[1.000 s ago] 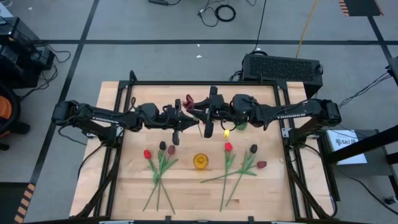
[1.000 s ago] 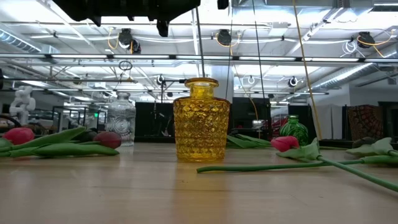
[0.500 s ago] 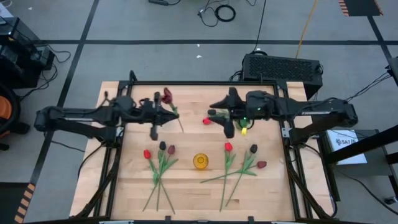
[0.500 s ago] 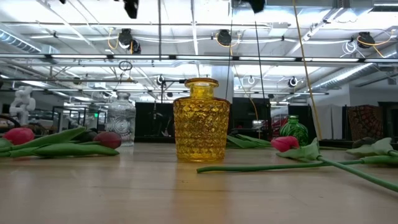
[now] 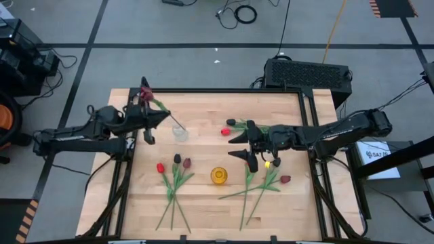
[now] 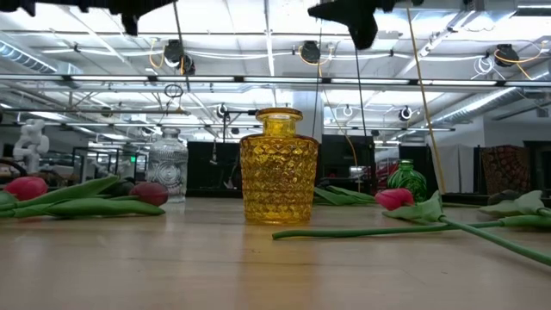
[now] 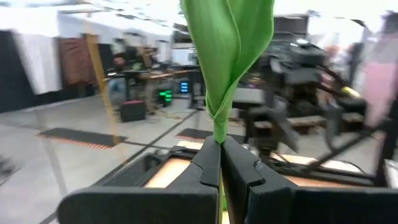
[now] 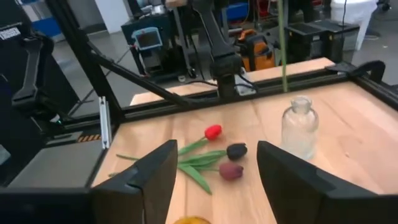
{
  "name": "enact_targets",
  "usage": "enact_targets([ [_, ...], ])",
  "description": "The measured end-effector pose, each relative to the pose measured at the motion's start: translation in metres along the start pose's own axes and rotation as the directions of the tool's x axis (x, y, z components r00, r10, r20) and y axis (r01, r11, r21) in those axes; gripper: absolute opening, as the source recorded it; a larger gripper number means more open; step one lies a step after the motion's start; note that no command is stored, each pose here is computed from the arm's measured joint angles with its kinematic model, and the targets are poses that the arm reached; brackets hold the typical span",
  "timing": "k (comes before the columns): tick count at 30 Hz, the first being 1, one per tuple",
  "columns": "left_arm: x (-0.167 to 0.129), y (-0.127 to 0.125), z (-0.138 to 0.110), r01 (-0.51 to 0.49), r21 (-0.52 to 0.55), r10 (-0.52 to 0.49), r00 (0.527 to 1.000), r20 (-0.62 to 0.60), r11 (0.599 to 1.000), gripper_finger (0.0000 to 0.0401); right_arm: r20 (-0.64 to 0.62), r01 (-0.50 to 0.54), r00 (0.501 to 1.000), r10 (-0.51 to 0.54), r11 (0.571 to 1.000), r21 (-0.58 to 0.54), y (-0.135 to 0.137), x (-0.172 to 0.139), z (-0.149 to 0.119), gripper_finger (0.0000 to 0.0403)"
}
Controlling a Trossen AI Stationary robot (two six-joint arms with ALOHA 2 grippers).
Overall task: Sort flowers into vase by color
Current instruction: Put the top dark red flower into the transparent vase
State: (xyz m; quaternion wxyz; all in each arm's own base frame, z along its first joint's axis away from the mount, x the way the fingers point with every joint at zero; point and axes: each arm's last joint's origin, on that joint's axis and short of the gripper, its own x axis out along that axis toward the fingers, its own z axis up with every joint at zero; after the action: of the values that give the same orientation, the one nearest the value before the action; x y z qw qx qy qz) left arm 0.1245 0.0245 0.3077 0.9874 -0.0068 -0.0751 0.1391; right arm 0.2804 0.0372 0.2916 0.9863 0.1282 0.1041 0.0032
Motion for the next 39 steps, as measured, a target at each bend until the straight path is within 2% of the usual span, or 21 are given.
enact_targets([
  [4, -0.010, 0.010, -0.009, -0.111, -0.018, 0.111, 0.994, 0.000, 0.994, 0.0003, -0.006, 0.009, 1.000, -0.009, 1.000, 0.002, -0.003, 0.000, -0.005, 0.0204],
  [12, -0.015, 0.023, -0.027, -0.216, -0.025, 0.215, 0.976, -0.040, 0.976, 0.0006, -0.010, 0.010, 1.000, -0.011, 1.000, -0.029, -0.004, 0.000, -0.006, 0.0203],
  [19, -0.016, 0.026, -0.032, -0.213, -0.051, 0.208, 0.974, -0.089, 0.976, 0.0009, -0.004, 0.009, 1.000, -0.009, 0.999, -0.034, -0.003, 0.000, -0.005, 0.0203],
  [25, -0.017, 0.029, -0.040, -0.274, -0.046, 0.262, 0.950, -0.170, 0.961, 0.0010, 0.016, 0.003, 1.000, -0.003, 0.999, -0.032, -0.003, 0.000, -0.003, 0.0203],
  [33, -0.017, 0.028, -0.043, -0.279, -0.072, 0.262, 0.948, -0.183, 0.958, 0.0011, 0.051, -0.004, 0.999, 0.007, 0.999, -0.051, -0.002, 0.000, 0.000, 0.0203],
  [39, -0.017, 0.029, -0.067, -0.288, -0.088, 0.261, 0.936, -0.234, 0.954, 0.0020, 0.071, 0.006, 0.997, 0.000, 0.997, -0.076, -0.005, 0.000, 0.003, 0.0203],
])
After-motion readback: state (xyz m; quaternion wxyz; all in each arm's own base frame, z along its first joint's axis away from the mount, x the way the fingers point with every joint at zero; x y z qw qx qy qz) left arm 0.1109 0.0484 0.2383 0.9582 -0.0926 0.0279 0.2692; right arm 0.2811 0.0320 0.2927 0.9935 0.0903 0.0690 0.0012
